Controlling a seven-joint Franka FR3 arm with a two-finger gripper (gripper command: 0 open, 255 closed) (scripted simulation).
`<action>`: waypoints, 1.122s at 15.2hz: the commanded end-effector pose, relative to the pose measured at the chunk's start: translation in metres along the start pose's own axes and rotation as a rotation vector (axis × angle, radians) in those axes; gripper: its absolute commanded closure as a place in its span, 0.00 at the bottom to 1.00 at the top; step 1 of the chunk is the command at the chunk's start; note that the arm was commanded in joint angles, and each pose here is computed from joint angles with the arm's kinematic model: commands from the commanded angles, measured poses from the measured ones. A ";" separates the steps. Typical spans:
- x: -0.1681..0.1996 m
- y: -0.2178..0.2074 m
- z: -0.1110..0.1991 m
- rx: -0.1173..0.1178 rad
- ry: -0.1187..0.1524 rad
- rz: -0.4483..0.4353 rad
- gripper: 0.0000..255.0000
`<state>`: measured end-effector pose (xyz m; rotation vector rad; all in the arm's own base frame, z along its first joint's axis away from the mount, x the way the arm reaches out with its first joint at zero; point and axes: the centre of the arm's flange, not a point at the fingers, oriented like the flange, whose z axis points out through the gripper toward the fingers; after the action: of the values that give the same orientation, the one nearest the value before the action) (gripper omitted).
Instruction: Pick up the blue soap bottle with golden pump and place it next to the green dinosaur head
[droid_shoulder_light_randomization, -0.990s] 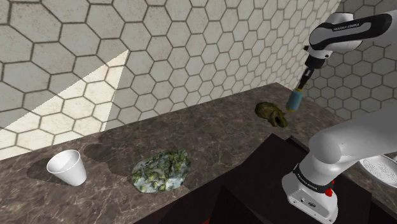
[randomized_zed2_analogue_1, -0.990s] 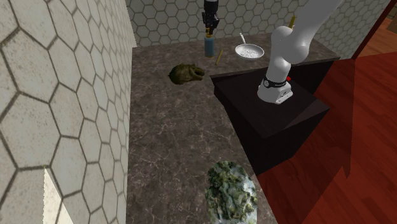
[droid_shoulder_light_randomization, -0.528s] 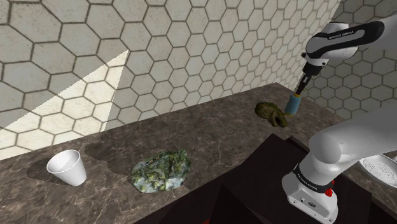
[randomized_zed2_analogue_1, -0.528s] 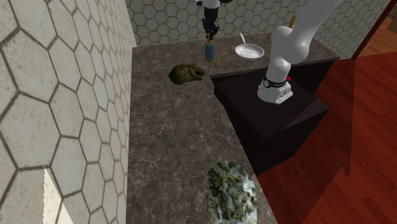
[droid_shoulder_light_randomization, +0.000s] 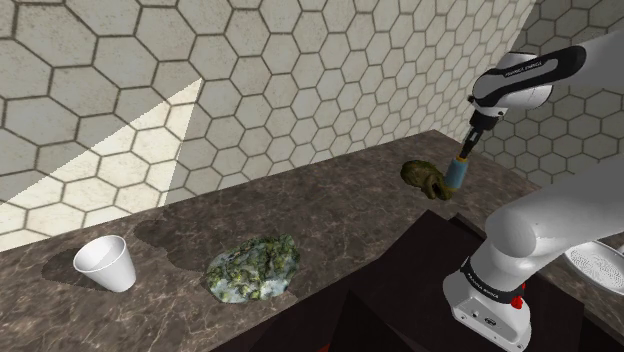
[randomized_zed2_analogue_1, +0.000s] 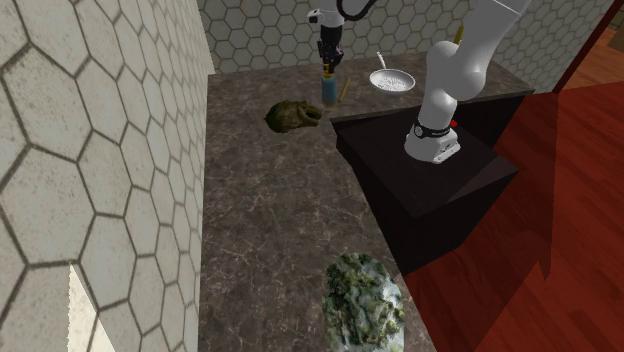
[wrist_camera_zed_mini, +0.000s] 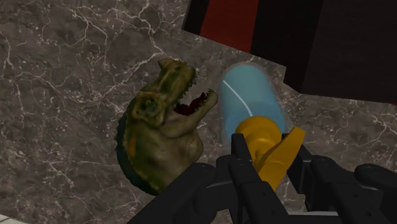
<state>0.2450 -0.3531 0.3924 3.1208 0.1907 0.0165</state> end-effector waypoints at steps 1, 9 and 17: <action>0.001 0.000 0.011 -0.001 0.000 0.000 1.00; 0.000 -0.001 0.053 -0.001 0.000 0.000 1.00; 0.000 -0.002 0.096 -0.001 0.000 0.000 1.00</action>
<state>0.2445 -0.3529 0.3012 3.1210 0.1910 0.0165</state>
